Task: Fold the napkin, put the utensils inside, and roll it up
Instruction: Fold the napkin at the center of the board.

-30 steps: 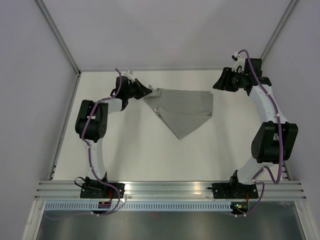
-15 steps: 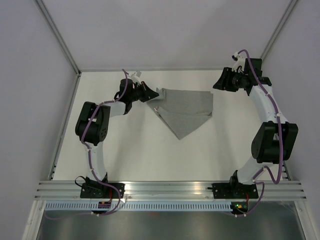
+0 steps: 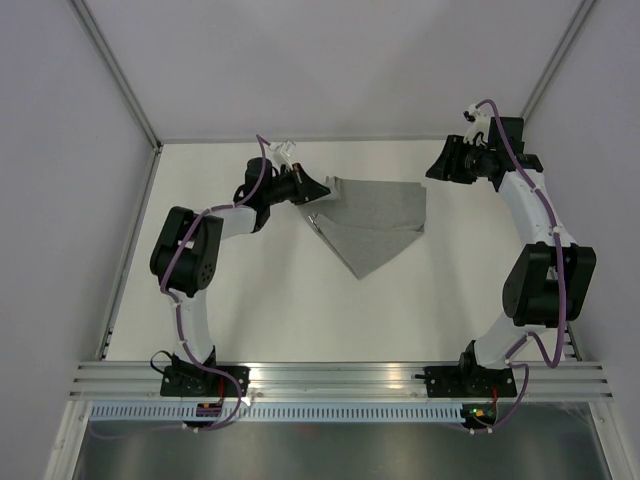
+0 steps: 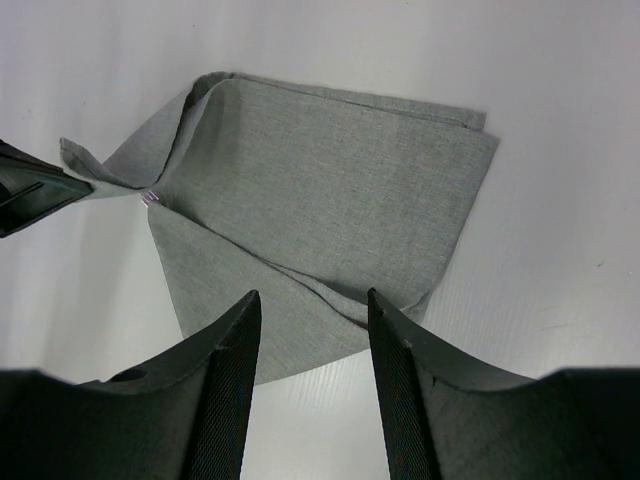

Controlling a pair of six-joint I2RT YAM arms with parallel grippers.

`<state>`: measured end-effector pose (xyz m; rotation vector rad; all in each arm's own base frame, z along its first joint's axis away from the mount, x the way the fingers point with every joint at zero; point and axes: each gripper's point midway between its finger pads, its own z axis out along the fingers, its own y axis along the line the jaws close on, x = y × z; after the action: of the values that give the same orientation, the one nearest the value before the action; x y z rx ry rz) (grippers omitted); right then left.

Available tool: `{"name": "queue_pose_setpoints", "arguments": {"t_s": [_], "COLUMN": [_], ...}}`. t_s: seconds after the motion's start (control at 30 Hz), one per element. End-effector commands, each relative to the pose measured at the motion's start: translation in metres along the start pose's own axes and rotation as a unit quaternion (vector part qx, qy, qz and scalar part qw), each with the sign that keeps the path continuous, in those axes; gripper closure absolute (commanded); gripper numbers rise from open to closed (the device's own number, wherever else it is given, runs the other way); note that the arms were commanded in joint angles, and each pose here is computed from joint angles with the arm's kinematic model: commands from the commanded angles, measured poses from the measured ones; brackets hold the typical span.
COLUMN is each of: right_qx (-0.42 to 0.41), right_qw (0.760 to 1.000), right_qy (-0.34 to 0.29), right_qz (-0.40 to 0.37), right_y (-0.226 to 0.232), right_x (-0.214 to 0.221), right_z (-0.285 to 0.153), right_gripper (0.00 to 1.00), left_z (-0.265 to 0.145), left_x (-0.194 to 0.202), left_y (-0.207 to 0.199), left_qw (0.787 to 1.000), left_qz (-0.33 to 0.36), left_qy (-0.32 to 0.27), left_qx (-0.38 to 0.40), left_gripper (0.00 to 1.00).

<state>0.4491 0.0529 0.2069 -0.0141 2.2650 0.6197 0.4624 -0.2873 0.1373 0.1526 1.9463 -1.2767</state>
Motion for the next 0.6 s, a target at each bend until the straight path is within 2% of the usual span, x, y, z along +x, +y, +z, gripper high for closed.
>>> {"name": "queue_pose_setpoints", "arguments": {"t_s": [0.0, 0.57], "right_qx": [0.0, 0.002], "right_qw": [1.0, 1.0], "right_qy": [-0.015, -0.012], "right_qz": [-0.005, -0.003], "right_y": [0.003, 0.002], "right_x": [-0.006, -0.003], "right_z": [-0.005, -0.004], "right_gripper": [0.47, 0.47], "left_z": [-0.008, -0.017], "left_x": [-0.009, 0.012], "left_y": [-0.039, -0.07], "left_qw": [0.995, 0.987], "left_qz": [0.073, 0.104], "left_qy": [-0.008, 0.023], "left_qx": [0.065, 0.123], "left_gripper": [0.98, 0.97]}}
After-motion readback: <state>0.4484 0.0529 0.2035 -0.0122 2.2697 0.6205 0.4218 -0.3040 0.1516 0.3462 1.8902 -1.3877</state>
